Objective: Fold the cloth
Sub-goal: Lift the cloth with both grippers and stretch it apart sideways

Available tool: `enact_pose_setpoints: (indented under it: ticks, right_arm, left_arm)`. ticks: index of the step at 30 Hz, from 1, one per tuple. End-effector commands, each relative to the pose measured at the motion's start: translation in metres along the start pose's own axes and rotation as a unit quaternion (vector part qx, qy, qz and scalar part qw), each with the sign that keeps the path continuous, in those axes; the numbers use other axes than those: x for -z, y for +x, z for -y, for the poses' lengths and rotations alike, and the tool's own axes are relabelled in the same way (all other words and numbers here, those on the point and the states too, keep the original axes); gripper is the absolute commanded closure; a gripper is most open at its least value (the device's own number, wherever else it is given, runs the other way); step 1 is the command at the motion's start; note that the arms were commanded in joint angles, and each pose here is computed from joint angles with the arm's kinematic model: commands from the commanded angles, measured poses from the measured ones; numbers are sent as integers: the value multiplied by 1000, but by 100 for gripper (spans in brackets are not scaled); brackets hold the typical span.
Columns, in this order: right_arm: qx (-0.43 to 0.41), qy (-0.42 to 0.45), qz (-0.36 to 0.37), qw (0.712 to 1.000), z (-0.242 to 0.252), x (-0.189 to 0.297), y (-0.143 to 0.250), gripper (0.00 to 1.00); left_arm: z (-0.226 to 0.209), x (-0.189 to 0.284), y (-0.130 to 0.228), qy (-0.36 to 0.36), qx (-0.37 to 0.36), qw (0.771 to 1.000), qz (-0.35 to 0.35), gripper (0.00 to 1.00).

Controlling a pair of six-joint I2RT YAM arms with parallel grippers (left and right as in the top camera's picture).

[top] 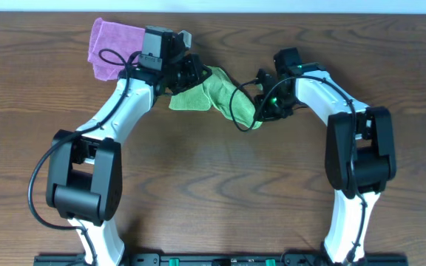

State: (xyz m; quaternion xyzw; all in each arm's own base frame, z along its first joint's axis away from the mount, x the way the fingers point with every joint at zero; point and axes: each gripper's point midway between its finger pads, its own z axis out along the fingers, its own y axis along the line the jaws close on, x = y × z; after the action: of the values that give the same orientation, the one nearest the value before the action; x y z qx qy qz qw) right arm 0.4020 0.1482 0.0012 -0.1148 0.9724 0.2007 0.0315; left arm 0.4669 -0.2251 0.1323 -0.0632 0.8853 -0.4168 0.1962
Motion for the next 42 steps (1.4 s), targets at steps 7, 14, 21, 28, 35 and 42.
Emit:
enact_pose_setpoints:
  ticks: [7,14,21,28,35,42]
  right_arm:
    - [12,3,149,989,-32,119,-34,99]
    - [39,5,251,967,-64,204,-33,99]
    - [47,26,301,952,-75,250,-21,99]
    - [45,44,321,945,-75,265,-17,99]
    - [45,77,360,929,-64,275,-39,99]
    - [43,94,390,915,-42,259,-82,99]
  left_arm:
    - [53,61,-29,39,-46,996,65,94]
    - [79,88,-31,54,-42,994,89,94]
    - [96,106,-32,67,-52,991,103,94]
    - [105,120,-35,67,-61,988,125,94]
    - [94,120,-48,34,-50,985,159,94]
    - [80,114,-77,8,-55,974,218,94]
